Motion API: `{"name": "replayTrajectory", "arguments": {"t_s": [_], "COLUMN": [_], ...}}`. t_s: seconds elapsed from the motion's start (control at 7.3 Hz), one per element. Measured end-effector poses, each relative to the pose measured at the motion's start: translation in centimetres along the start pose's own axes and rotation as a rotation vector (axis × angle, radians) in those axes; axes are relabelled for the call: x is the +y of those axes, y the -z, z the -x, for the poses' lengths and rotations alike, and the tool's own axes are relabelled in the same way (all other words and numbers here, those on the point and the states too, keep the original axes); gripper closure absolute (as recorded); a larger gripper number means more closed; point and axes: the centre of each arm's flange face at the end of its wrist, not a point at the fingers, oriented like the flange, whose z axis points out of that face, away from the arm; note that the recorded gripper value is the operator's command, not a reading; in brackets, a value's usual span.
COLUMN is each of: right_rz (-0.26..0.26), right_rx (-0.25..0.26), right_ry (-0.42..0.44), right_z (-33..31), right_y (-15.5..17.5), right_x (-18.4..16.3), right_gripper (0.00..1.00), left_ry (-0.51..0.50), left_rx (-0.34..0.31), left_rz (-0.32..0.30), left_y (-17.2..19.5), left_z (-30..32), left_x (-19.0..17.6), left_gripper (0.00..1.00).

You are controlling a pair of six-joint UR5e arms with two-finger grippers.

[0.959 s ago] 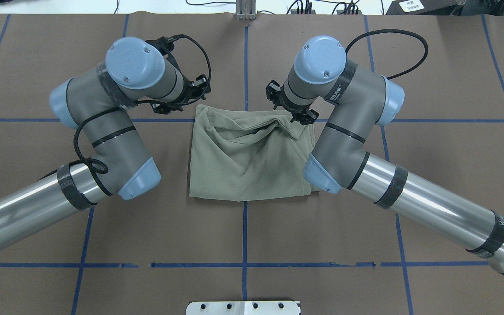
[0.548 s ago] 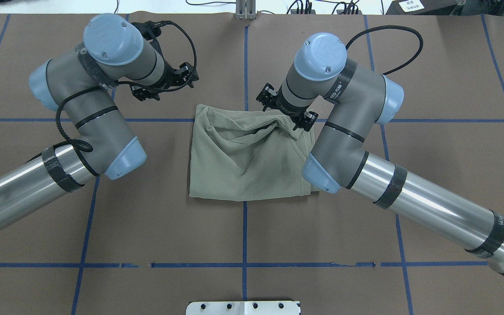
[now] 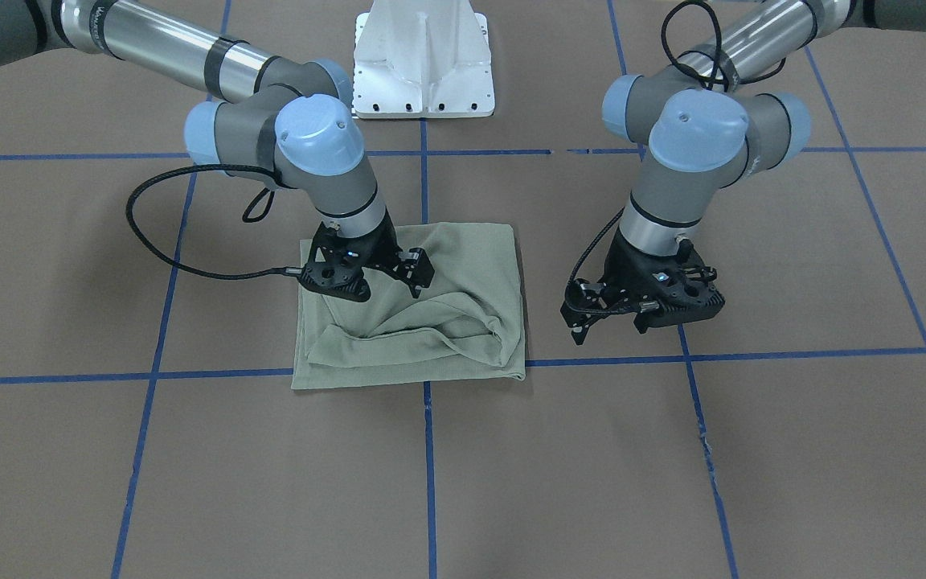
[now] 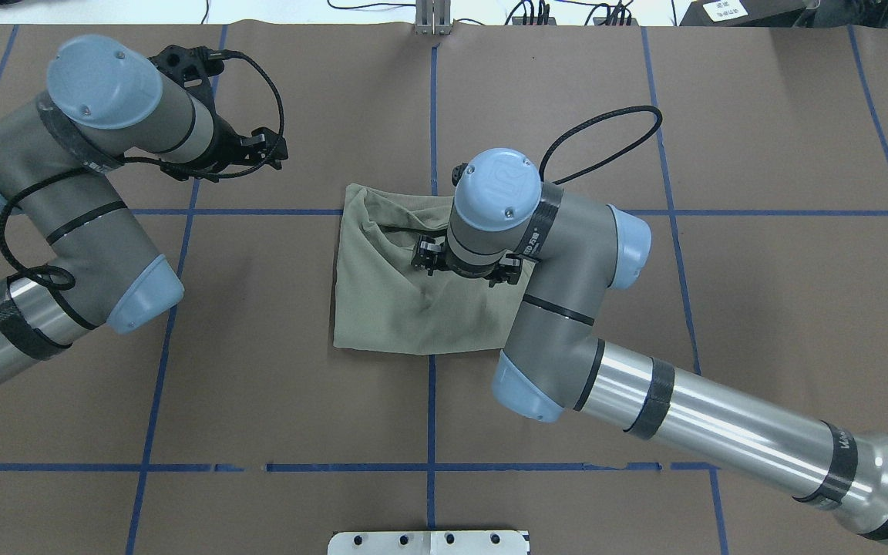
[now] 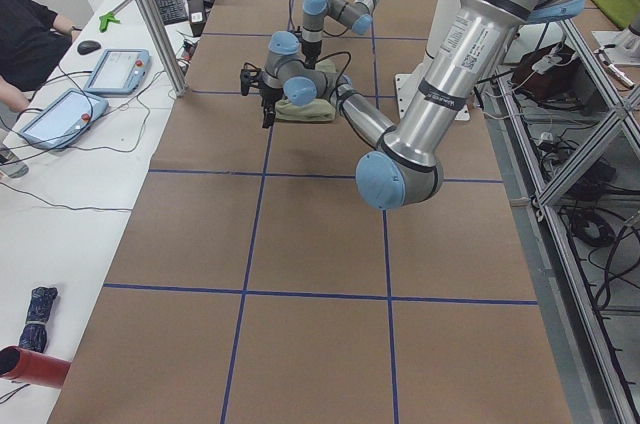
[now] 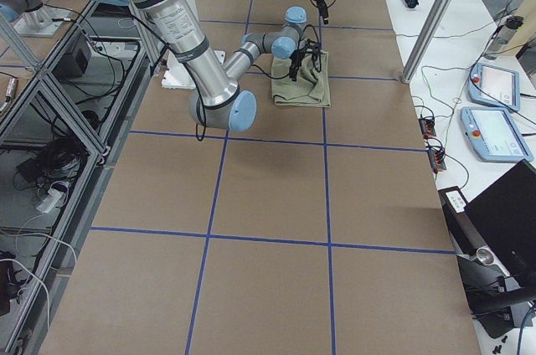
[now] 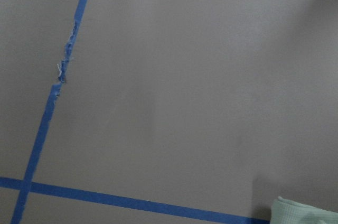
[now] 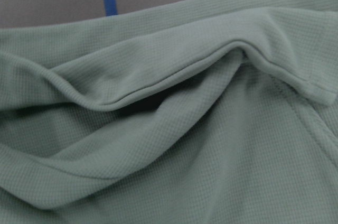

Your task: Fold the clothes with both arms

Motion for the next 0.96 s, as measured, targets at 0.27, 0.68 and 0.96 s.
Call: {"name": "replayTrajectory", "arguments": {"t_s": [0.27, 0.68, 0.96], "right_rz": [-0.017, -0.042, -0.065], "right_rx": [0.055, 0.114, 0.126], "right_ry": [0.086, 0.118, 0.115], "right_z": [2.3, 2.2, 1.1], "right_y": [-1.1, -2.3, -3.8], "right_x": [-1.5, -6.9, -11.4], "right_gripper": [0.00, 0.01, 0.01], "left_ry": [-0.002, 0.003, 0.009], "left_rx": [-0.005, -0.003, 0.008], "left_rz": [0.001, 0.000, -0.002], "left_y": [0.1, 0.3, 0.8], "left_z": [1.0, 1.1, 0.7], "left_x": [0.3, 0.4, 0.6], "left_gripper": [0.00, 0.00, 0.00]}}
